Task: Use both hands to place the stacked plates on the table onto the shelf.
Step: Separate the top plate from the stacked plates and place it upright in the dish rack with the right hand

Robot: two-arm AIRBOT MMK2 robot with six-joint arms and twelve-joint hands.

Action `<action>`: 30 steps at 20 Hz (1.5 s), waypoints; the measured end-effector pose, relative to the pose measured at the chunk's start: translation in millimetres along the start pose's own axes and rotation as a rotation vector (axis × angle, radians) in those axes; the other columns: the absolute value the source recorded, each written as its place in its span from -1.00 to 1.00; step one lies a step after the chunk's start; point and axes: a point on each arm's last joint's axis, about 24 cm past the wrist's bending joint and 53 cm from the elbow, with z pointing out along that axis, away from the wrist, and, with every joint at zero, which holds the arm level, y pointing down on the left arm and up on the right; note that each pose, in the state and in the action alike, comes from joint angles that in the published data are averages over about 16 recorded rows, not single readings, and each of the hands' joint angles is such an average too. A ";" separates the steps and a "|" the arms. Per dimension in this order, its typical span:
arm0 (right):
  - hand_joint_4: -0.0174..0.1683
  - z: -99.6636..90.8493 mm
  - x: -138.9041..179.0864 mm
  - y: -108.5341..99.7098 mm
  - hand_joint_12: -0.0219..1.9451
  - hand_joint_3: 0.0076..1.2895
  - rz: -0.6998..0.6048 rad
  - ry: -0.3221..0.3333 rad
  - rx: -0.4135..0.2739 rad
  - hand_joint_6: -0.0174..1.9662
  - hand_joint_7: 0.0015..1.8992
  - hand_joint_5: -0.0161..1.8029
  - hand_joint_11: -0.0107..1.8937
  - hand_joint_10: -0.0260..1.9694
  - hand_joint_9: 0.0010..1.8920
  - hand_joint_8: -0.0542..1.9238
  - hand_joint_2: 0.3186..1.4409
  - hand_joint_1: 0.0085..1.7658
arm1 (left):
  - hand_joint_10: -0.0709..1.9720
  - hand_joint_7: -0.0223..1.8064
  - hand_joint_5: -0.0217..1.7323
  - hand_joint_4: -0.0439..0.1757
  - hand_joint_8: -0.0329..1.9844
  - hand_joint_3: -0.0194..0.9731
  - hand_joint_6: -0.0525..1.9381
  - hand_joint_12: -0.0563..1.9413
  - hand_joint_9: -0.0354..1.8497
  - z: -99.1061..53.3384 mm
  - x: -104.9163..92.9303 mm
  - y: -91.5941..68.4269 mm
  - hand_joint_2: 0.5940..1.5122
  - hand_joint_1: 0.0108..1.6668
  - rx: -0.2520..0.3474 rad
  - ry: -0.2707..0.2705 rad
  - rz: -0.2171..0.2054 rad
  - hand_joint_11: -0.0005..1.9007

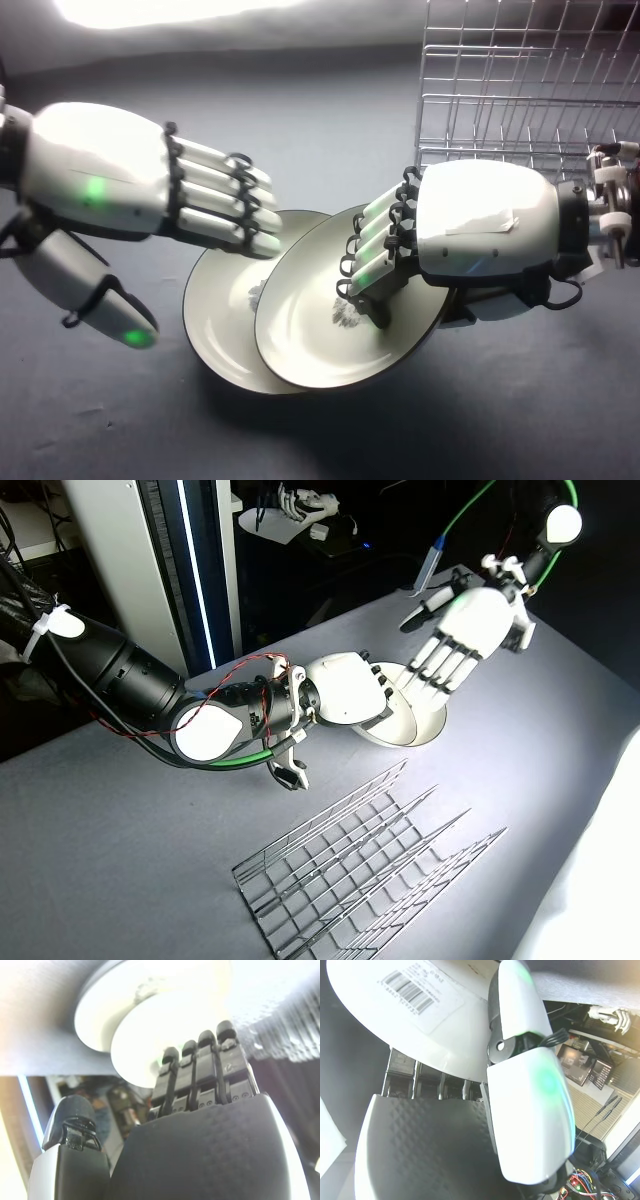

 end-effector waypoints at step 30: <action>-0.90 -11.3 -119.0 54.0 0.65 -1.00 0.042 -0.232 0.041 0.02 0.19 0.02 0.20 0.20 0.26 -0.21 0.19 0.44 | -0.92 -0.90 -0.88 -0.60 -0.95 -0.95 -0.94 -0.89 -0.88 -110.5 -3.4 59.5 0.26 -1.00 -0.307 -0.030 0.132 -0.95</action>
